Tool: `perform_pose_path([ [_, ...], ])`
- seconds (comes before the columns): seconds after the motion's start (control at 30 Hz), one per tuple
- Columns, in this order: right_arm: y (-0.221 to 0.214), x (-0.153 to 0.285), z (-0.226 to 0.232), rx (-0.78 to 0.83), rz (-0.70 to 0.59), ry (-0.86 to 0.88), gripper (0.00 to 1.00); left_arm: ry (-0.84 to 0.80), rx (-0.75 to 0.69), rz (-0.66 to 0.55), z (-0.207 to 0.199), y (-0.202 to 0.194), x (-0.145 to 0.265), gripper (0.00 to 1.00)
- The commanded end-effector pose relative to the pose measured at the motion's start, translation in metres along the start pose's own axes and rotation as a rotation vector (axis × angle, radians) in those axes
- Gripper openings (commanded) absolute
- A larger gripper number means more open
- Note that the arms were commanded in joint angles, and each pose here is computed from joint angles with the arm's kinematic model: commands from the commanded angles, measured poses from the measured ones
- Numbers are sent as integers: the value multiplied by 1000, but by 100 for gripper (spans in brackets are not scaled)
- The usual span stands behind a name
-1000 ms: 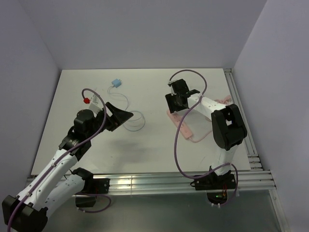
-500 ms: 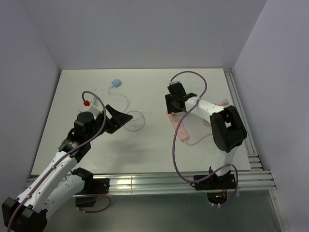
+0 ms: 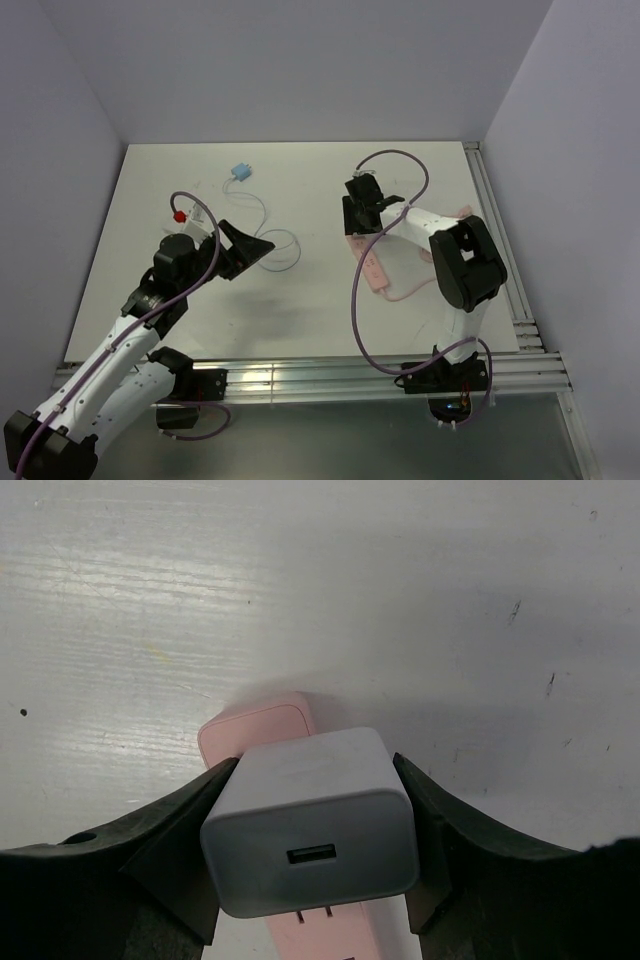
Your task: Insert the plug
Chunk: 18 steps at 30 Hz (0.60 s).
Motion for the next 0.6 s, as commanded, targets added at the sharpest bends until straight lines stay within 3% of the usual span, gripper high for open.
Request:
perform_pose_path([
  [0.0, -113, -24, 66, -26, 399, 257, 0, -57, -38, -15, -14, 3, 7, 84],
  [0.03, -104, -22, 65, -8, 358, 255, 0, -63, -38, -15, -15, 3, 7, 84],
  [0.07, -96, -18, 63, 0, 325, 243, 11, -62, -38, -12, -16, 3, 6, 84],
  [0.1, -81, -10, 59, 6, 265, 220, 22, -60, -41, -13, -17, 4, 6, 84],
  [0.13, -67, -4, 58, 10, 231, 216, 45, -52, -41, -10, -16, 4, 5, 84],
  [0.2, -47, 9, 57, 19, 172, 228, 62, -44, -45, -7, -18, 4, 4, 85],
  [0.27, -27, 18, 54, 37, 127, 199, 92, -41, -47, -14, -20, 5, 6, 85],
  [0.37, 2, 35, 53, 50, 50, 187, 99, -37, -46, -49, -21, 9, 8, 86],
  [0.57, 37, 71, 39, 45, -36, 131, 100, -1, -51, -58, -23, 12, 6, 90],
])
Point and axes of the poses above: each gripper's point midway between its finger pads, its own x axis back along the fingers, its own z axis along the line the jaws close on, y = z × x, the point moved 7 cm from there along x, back along the fingers, and after that the axes turned 15 degrees about x, right-handed, at the moved point
